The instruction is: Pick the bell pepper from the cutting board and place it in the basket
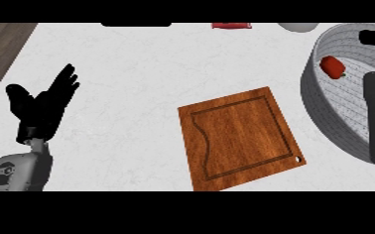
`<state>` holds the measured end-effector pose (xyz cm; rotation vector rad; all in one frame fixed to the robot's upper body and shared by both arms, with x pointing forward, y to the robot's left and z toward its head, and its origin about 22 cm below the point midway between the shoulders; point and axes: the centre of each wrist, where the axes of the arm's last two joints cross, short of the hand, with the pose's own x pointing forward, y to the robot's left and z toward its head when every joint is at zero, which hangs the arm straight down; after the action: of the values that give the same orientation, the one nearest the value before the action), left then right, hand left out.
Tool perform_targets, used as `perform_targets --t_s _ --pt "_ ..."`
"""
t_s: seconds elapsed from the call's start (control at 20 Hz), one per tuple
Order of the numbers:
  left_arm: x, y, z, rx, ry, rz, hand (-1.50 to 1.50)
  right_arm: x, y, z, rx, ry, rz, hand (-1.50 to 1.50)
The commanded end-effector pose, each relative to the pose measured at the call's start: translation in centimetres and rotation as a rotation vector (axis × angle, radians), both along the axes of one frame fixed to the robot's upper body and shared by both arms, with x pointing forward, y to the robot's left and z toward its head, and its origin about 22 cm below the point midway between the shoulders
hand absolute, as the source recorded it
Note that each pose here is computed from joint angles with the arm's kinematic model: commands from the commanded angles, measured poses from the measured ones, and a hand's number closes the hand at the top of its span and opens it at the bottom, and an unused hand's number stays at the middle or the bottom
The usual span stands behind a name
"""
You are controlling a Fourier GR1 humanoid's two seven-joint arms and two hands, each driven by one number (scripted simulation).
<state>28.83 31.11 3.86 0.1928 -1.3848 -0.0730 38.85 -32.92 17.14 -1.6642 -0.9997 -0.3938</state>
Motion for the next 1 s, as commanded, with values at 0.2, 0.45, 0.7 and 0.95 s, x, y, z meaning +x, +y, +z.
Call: perform_targets --t_s 0.2,0.45,0.7,0.95 --pt "1.1 -0.2 0.6 -0.003 -0.011 0.002 0.0 -1.2 -0.8 1.7 0.032 -0.236 -0.03 -1.5" --pt "-0.3 1.3 0.0 -0.002 0.008 0.018 0.0 -4.9 -3.6 2.5 0.085 -0.48 -0.145 -1.5" --pt "-1.0 1.6 0.0 -0.003 0.023 0.055 0.0 -11.8 -3.3 2.9 0.099 -0.54 -0.141 -1.5" --pt "-1.1 2.9 0.3 -0.003 0.002 0.065 0.0 -19.6 -3.3 2.2 0.17 -0.504 -0.077 -1.5"
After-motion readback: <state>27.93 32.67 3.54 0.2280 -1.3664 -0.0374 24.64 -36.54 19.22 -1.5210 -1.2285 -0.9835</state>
